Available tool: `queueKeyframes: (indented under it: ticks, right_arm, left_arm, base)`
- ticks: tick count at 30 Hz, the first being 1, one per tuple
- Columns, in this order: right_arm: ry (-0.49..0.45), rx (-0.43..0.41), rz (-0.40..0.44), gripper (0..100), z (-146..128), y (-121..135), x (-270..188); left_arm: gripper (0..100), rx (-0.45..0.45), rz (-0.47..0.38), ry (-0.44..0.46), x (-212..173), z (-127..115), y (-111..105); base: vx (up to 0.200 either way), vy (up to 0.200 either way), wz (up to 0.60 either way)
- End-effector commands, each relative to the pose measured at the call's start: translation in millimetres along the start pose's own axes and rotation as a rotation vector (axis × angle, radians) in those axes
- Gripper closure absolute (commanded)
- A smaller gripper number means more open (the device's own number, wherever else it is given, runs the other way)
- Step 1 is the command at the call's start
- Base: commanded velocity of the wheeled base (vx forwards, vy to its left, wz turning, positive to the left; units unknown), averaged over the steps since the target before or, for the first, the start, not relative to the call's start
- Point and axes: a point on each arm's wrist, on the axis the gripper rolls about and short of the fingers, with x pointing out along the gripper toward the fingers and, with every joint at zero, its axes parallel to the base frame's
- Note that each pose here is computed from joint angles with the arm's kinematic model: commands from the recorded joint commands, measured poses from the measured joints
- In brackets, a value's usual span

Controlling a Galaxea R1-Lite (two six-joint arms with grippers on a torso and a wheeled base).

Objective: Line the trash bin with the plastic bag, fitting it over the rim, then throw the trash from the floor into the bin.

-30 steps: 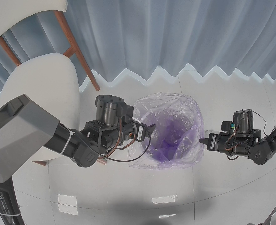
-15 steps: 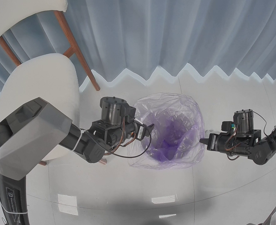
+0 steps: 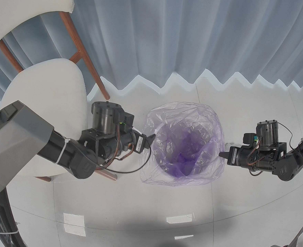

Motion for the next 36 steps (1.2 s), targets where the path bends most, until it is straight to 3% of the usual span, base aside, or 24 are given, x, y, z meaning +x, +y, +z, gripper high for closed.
queueKeyframes:
  ticks: [1, 5, 8, 15, 20, 30, 36]
  right_arm:
    - [0.001, -0.001, -0.002, 100, 0, 0, 1]
    - [-0.003, -0.001, -0.015, 100, 0, 0, 1]
    - [-0.004, 0.001, -0.021, 100, 0, -1, 2]
    - [-0.011, 0.006, -0.021, 100, 1, -1, 0]
    - [-0.009, 0.007, -0.022, 100, 0, -1, 1]
    - [-0.015, 0.005, -0.020, 100, 2, 0, 0]
    - [-0.012, 0.009, -0.021, 100, 1, -1, 0]
  left_arm:
    - [0, 0.041, -0.128, 0.008, -42, 0, -45]
    - [0, 0.025, -0.187, 0.018, -44, -3, -67]
    - [0, 0.029, -0.194, 0.054, -11, -19, -73]
    - [0, -0.005, -0.114, 0.013, 41, -16, -48]
    - [0, -0.017, -0.080, 0.022, 53, -18, -34]
    - [0, -0.017, -0.077, 0.048, 66, -34, -34]
    - [0, -0.023, -0.063, 0.013, 88, -33, -34]
  base:
    - [0.000, 0.000, 0.00]
    - [0.000, 0.000, 0.00]
    - [0.000, 0.000, 0.00]
    - [0.000, 0.000, 0.00]
    - [0.000, 0.000, 0.00]
    - [0.000, 0.000, 0.00]
    - [0.000, 0.000, 0.00]
